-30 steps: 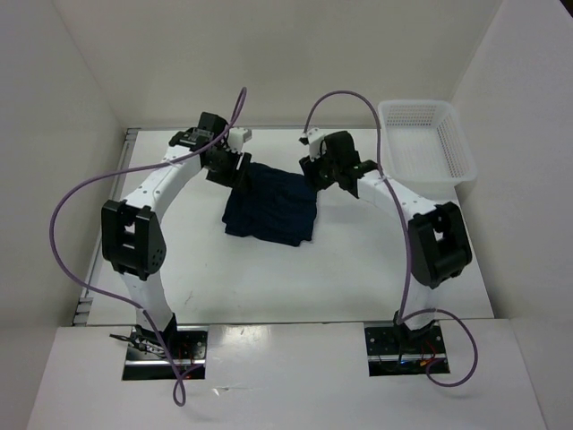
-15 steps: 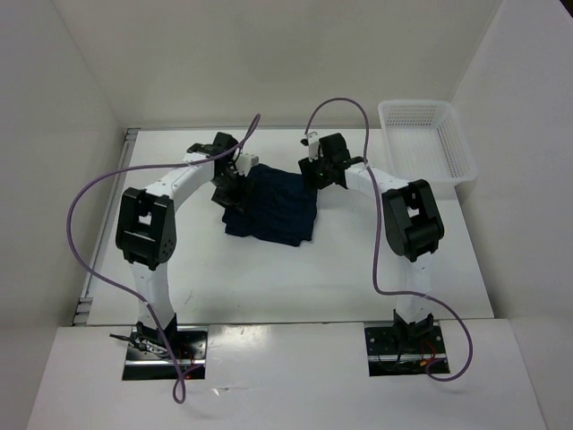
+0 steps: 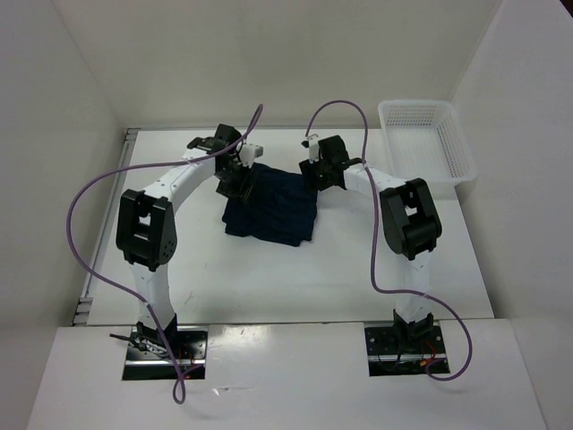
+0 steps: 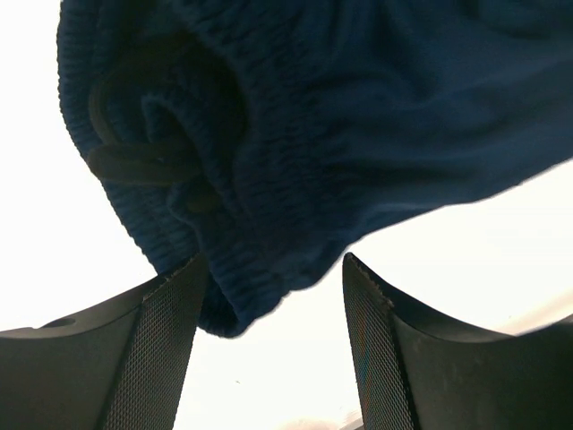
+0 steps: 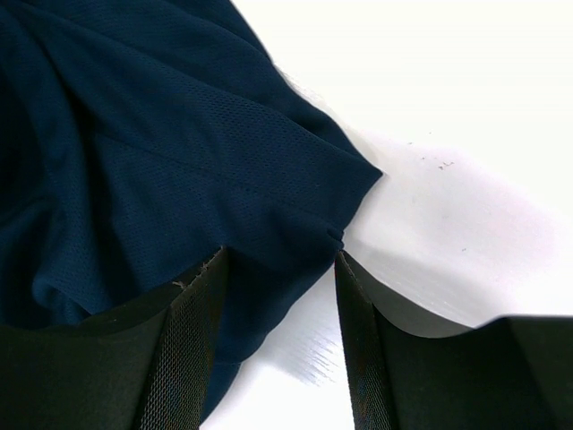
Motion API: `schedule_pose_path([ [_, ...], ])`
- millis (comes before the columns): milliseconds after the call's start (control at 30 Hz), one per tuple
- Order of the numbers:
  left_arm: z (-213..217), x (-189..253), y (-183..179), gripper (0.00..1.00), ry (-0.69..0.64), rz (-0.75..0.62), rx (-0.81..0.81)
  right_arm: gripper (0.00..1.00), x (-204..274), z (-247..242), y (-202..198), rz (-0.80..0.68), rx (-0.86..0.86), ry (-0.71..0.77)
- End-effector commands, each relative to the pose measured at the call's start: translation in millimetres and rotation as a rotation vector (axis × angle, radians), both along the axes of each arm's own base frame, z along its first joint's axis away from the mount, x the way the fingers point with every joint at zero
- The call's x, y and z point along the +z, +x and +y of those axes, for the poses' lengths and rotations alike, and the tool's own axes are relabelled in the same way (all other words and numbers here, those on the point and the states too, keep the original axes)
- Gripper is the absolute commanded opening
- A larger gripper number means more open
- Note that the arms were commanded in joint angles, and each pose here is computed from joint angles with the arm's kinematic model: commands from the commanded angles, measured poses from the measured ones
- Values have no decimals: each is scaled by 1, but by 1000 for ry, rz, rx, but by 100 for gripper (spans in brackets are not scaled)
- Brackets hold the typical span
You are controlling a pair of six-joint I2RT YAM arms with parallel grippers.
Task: Fold and stack the shorts
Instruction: Fold the shorts
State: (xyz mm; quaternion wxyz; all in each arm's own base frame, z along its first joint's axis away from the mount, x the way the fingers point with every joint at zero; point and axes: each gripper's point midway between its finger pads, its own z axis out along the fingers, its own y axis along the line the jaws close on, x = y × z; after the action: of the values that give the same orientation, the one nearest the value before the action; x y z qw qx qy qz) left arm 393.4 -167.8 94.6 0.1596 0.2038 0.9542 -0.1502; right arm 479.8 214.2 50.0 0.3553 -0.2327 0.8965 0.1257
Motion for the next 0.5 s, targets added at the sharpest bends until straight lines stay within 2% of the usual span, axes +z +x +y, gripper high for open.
schedule_pose_path([
  [0, -14, 43, 4, 69, -46, -103, -32, 57, 17, 0, 21, -73, -34, 12],
  [167, -18, 15, -9, 69, -32, 4, -50, 57, 12, -4, 29, -73, -82, -9],
  [333, -17, -9, -12, 69, -15, 55, -49, 55, 12, -1, 28, -75, -79, -15],
  [467, -17, -18, 0, 69, -3, 24, -42, 55, 12, 3, 26, -79, -64, -20],
])
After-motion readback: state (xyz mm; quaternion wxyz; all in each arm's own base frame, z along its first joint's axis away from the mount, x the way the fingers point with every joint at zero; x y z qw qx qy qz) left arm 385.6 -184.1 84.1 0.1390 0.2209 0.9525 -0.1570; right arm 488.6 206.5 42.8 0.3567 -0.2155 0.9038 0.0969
